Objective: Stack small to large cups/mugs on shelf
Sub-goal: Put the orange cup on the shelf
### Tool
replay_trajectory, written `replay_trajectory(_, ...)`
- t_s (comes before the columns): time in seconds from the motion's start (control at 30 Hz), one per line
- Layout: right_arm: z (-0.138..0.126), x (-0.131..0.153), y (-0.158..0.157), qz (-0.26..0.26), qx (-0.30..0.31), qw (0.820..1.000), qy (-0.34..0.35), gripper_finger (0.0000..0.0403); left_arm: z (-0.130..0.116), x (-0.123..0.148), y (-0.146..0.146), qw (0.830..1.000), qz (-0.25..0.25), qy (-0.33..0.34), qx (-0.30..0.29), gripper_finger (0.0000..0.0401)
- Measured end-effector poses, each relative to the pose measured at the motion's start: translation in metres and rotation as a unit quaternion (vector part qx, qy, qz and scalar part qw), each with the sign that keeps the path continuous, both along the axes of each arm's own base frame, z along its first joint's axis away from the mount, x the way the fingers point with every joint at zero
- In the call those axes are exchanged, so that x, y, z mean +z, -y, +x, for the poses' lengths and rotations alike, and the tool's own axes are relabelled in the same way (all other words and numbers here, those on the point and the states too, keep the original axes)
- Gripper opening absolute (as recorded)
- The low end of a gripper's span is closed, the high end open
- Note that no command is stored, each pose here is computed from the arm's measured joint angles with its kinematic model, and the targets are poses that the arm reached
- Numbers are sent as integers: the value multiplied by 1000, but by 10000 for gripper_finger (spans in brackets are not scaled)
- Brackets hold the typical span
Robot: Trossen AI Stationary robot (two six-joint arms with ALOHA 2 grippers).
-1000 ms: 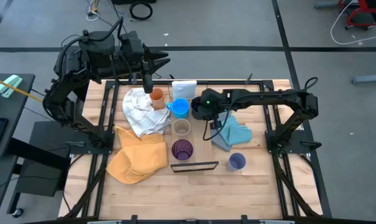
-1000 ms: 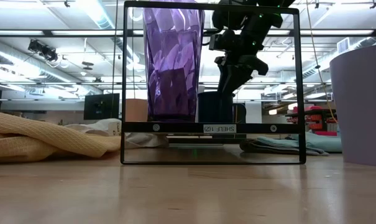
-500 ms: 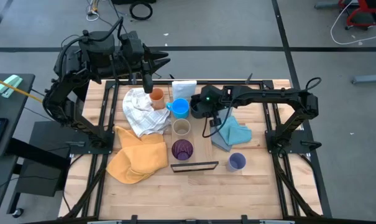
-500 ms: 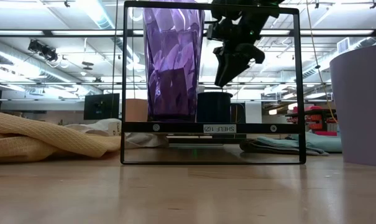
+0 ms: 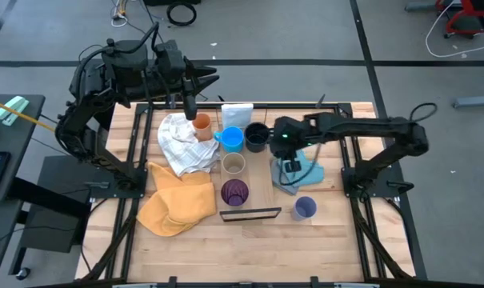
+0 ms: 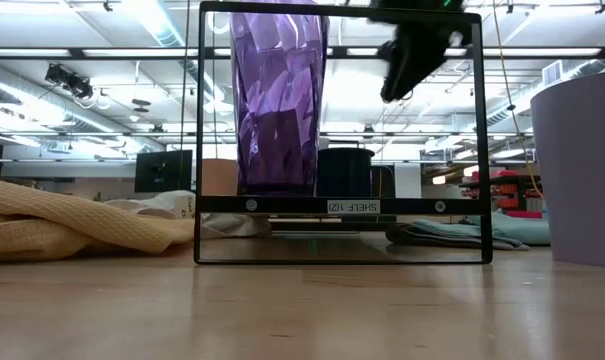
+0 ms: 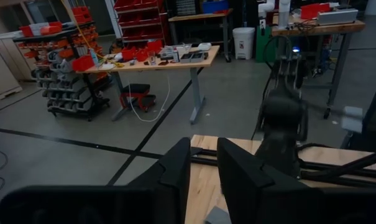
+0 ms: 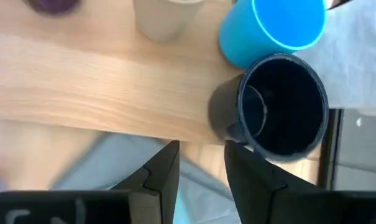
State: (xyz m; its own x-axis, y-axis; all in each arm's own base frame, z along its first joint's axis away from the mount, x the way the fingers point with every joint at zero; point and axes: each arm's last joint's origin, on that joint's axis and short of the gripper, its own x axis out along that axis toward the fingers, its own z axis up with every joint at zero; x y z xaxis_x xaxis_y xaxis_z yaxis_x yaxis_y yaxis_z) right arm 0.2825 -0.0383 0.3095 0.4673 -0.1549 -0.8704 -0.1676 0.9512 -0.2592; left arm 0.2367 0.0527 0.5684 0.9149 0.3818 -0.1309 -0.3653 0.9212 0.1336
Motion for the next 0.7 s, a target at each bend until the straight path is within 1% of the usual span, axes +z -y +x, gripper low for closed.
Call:
replay_trajectory(0.1, -17, 14, -12, 26, -28, 999, 12, 133, 0, -1, 0, 1000, 3, -6, -1, 93)
replay_trajectory(0.17, -29, 21, -20, 37, -35, 999, 13, 133, 0, -1, 0, 1000, 3, -10, -1, 95)
replay_trajectory(0.33, -48, 29, -34, 61, -51, 997, 0, 133, -1, -6, 0, 1000, -2, -31, -1, 94)
replay_trajectory(0.57, -53, 30, -46, 60, -35, 998, -8, 132, -2, -10, 0, 999, -8, -50, -1, 97)
replay_trajectory(0.7, -53, 30, -48, 59, -34, 998, -7, 132, -4, -16, 1, 996, -25, -82, 2, 92)
